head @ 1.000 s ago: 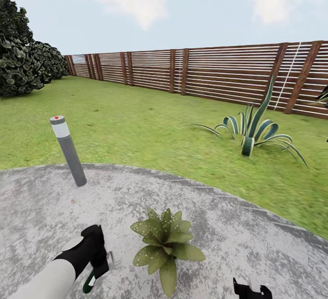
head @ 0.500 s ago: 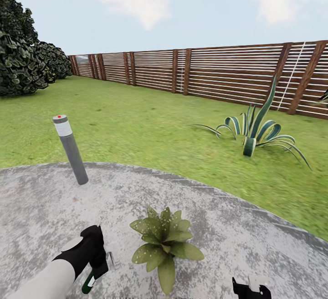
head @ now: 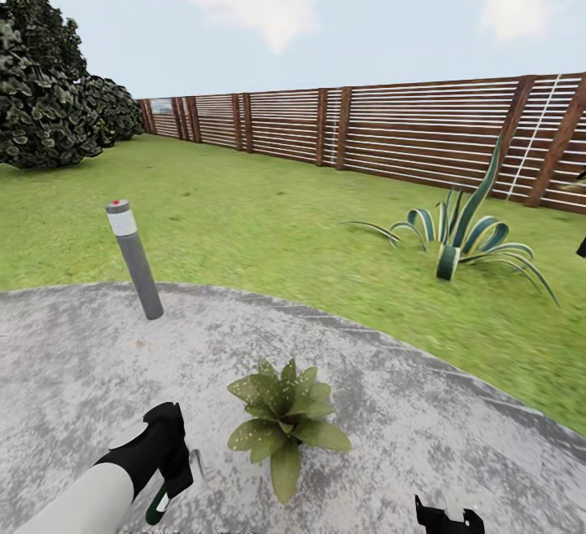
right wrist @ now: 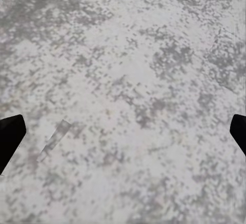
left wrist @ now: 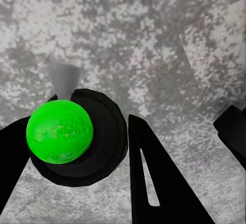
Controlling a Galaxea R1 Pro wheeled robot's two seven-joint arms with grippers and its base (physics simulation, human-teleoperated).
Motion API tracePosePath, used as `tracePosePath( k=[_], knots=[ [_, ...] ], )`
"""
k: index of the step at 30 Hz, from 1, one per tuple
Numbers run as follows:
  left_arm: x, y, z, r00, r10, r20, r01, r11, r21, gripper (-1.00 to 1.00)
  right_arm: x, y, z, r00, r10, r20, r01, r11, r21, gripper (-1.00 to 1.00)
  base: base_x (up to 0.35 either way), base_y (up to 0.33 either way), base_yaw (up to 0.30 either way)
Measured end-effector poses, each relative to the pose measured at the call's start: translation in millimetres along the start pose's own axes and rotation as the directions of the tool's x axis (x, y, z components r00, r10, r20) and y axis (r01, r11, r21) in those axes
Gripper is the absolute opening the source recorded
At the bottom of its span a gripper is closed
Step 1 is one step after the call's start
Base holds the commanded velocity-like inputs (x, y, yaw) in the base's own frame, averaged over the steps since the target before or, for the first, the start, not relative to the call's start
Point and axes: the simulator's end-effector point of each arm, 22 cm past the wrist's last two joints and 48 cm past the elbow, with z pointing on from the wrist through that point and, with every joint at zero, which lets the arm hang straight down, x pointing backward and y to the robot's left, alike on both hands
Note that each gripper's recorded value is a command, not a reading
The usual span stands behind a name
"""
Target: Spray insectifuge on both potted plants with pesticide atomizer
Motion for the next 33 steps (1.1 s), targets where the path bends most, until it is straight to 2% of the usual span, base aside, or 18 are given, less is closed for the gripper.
tracePosePath(
  k=[12,15,25,33],
  knots=[
    [-5.4,0.7,-2.3,1.000,0.006,0.010,-0.006,1.000,-0.006,-1.00,-0.1,0.0,0.0,1.000,0.000,0.000,0.000,1.000,0.000,1.00,-0.006,-0.003,0.274],
    [-5.9,0.9,-2.5,1.000,0.007,0.010,-0.007,1.000,-0.007,-1.00,-0.1,-0.1,0.0,1.000,0.000,0.000,0.000,1.000,0.000,1.00,-0.047,-0.246,0.245],
    [-6.0,1.1,-2.6,1.000,0.007,0.011,-0.006,1.000,-0.007,-1.00,0.0,-7.2,0.4,1.000,-0.005,0.000,0.005,1.000,0.009,1.00,0.008,-0.293,0.019],
    [-7.2,0.9,-3.0,1.000,0.006,0.013,-0.006,1.000,-0.007,-1.00,-0.2,-0.1,0.0,1.000,0.000,0.000,0.000,1.000,0.000,1.00,0.061,-0.062,0.061]
  ],
)
